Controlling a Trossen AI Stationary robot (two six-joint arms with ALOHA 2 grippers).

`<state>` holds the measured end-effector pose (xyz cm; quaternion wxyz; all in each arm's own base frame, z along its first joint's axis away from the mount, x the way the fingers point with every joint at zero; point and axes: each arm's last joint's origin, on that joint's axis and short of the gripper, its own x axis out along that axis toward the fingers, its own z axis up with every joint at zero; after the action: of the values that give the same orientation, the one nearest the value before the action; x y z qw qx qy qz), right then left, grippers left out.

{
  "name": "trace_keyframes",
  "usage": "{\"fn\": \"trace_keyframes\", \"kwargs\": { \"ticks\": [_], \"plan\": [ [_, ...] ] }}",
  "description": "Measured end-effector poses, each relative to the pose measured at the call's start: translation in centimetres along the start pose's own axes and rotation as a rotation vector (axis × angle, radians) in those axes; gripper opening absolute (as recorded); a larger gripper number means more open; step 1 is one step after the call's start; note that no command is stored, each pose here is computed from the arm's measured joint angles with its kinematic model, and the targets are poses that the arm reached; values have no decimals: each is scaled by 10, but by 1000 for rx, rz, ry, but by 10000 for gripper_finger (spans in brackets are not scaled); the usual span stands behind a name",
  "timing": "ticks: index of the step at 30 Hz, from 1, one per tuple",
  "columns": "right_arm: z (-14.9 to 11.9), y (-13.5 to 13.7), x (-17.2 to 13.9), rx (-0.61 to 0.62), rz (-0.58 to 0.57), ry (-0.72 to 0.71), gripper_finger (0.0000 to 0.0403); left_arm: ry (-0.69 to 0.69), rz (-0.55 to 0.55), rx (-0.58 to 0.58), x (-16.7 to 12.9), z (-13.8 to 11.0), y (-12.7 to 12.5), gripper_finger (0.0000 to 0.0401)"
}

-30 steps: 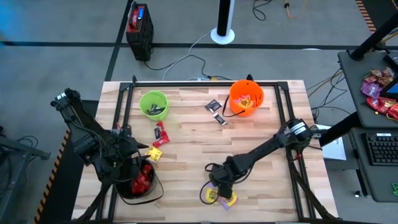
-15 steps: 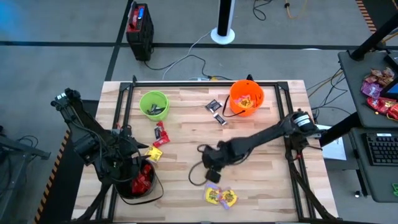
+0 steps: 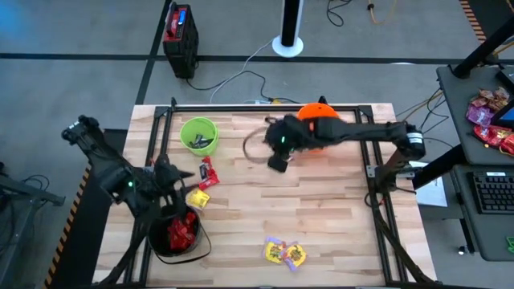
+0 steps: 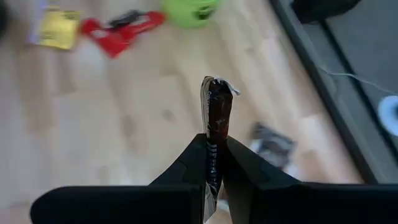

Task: Sort candy by brand, put in halloween buckets
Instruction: Put the brown candy into the green bucket

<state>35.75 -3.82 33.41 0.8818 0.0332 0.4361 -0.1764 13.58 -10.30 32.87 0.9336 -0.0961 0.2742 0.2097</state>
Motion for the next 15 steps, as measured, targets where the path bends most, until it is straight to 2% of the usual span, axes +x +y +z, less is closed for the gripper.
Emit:
{"fn": "trace_keyframes", "kwargs": {
  "ticks": [4, 7, 12, 15],
  "plan": [
    [1, -42, 0, -28, -68, -9, 28, -72, 60, -79, -1, 19, 16, 157],
    [7, -66, 2, -92, -109, -75, 28, -127, 109, -110, -6, 36, 31, 153],
    [22, -112, 13, -105, 21, -252, 28, -201, 214, -153, -17, 69, 60, 143],
    [27, -139, 21, -122, 18, -332, 28, -227, 281, -189, -23, 87, 76, 134]
  ]
}}
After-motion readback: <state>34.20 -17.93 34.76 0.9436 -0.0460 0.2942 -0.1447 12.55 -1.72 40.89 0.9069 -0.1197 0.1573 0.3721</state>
